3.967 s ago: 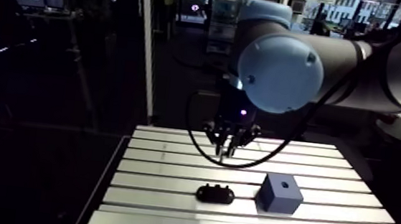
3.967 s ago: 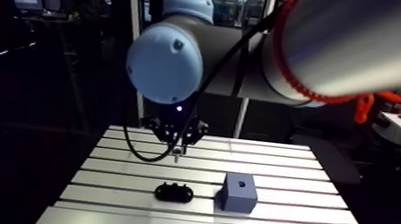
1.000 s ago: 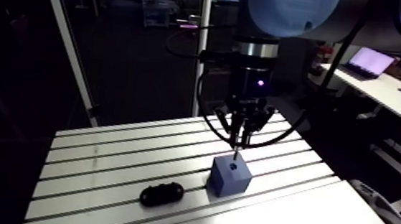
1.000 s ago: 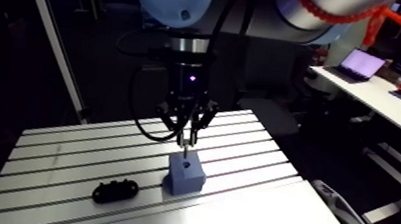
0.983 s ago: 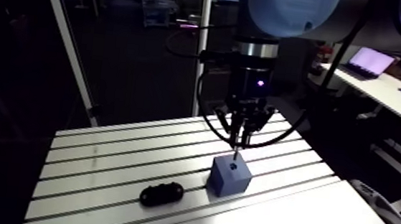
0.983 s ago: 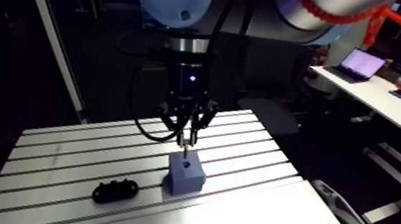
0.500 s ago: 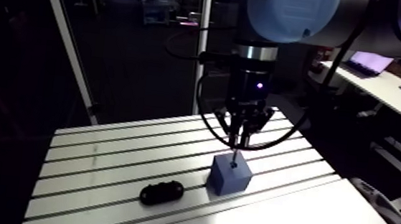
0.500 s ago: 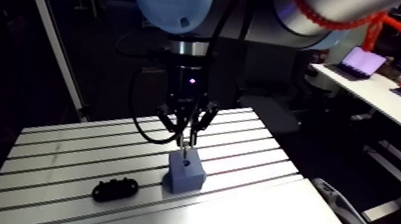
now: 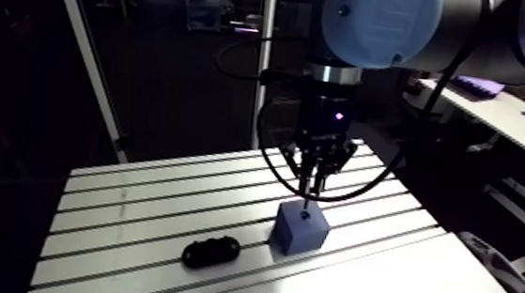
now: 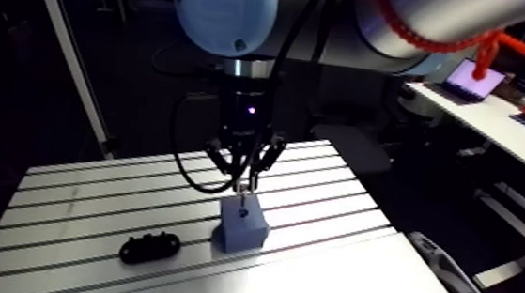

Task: Pick up the M10 bolt and insert it into the hex recess until seated.

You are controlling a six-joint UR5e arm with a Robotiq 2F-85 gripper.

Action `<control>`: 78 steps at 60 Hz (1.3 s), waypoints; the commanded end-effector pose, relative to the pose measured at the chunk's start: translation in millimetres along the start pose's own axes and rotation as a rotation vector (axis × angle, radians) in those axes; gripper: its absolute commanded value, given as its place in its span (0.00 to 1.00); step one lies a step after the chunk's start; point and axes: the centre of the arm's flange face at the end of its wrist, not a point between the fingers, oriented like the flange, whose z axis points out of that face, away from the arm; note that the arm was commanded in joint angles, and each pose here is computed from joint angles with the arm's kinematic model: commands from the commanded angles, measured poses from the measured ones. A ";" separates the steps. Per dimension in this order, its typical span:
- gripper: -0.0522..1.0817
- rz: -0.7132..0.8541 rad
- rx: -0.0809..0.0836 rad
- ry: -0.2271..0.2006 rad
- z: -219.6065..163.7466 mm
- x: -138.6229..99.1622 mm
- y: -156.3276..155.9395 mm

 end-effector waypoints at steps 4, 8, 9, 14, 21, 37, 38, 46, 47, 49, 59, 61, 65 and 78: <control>0.99 0.002 0.011 -0.012 6.4 1.9 2.1; 0.99 0.002 0.013 -0.018 7.0 1.4 2.0; 0.99 0.002 0.013 -0.018 7.0 1.4 2.0; 0.99 0.002 0.014 -0.021 5.7 1.5 2.1; 0.99 0.002 0.016 -0.027 4.0 1.6 2.2; 0.99 0.001 0.017 -0.035 6.8 0.8 1.9; 0.99 0.001 0.017 -0.035 6.8 0.8 1.9; 0.99 0.001 0.016 -0.037 8.8 0.1 1.7; 0.99 0.001 0.015 -0.038 9.4 -0.2 1.7; 0.99 0.001 0.015 -0.037 9.4 -0.1 1.8; 0.99 0.003 0.015 -0.042 12.4 0.7 3.5; 0.99 0.006 0.016 -0.043 13.4 1.0 5.1; 0.99 0.008 0.017 -0.043 13.5 1.0 6.1; 0.99 0.008 0.017 -0.048 16.2 1.1 6.2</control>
